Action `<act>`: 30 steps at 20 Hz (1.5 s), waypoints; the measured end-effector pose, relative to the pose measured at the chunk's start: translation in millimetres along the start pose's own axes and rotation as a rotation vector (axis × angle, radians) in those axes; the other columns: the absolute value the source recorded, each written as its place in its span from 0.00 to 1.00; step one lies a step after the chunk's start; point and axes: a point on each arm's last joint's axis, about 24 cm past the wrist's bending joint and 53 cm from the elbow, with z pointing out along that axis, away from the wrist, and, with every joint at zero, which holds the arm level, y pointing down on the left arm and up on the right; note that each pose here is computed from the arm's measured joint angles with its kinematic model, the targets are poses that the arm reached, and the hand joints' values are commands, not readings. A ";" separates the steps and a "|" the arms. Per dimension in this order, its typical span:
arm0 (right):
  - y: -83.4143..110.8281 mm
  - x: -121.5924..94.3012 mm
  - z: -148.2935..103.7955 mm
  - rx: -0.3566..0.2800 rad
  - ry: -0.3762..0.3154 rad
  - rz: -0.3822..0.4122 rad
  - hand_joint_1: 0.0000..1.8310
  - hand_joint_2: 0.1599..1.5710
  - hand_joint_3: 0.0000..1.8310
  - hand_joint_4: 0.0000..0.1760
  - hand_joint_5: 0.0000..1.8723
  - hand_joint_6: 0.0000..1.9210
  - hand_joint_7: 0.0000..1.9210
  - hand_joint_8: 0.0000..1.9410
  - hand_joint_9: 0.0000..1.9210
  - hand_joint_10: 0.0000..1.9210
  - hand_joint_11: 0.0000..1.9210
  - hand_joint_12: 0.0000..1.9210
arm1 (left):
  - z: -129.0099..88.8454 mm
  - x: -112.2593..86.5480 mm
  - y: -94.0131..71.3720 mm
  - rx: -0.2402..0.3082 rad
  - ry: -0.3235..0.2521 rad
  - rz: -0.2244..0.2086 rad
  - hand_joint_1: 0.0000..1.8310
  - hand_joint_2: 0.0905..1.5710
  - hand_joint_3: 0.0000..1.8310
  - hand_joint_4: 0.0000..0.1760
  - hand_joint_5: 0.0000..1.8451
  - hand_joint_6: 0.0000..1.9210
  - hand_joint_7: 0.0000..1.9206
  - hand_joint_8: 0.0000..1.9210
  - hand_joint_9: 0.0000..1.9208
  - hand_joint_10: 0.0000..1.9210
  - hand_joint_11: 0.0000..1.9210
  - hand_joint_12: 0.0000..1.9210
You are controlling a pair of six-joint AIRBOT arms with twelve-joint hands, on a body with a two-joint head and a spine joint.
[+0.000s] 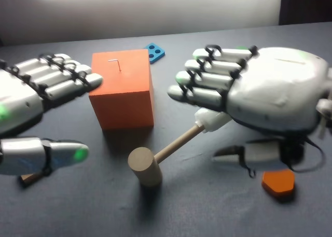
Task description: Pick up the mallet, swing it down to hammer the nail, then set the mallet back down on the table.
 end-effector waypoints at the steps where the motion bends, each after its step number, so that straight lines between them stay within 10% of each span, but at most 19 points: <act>1: -3.8 -4.9 7.5 0.020 -0.019 0.025 0.54 0.64 0.00 0.00 0.00 0.00 0.00 0.00 0.00 0.00 0.00 0.00 | 1.5 4.0 -0.9 0.016 0.001 -0.003 0.00 0.79 0.01 0.00 0.01 0.00 0.00 0.00 0.00 0.00 0.00 0.00; 5: -26.3 -0.8 25.9 0.111 -0.034 0.151 0.71 0.56 0.00 0.00 0.00 0.00 0.00 0.00 0.00 0.00 0.00 0.00 | 0.2 5.6 9.0 0.009 -0.008 -0.001 0.00 0.79 0.01 0.00 0.00 0.00 0.00 0.00 0.00 0.00 0.00 0.00; 14: -34.1 29.3 54.8 0.162 0.009 0.285 0.70 0.58 0.00 0.00 0.00 0.00 0.00 0.00 0.00 0.00 0.00 0.00 | 9.9 15.1 19.2 0.015 -0.014 -0.009 0.00 0.80 0.01 0.00 0.00 0.00 0.00 0.00 0.00 0.00 0.00 0.00; 30: -66.3 71.4 88.3 0.252 0.054 0.274 0.69 0.59 0.00 0.00 0.01 0.00 0.00 0.00 0.00 0.00 0.01 0.01 | 19.4 24.6 28.3 0.001 -0.019 -0.040 0.00 0.80 0.00 0.00 0.00 0.00 0.00 0.00 0.00 0.00 0.00 0.00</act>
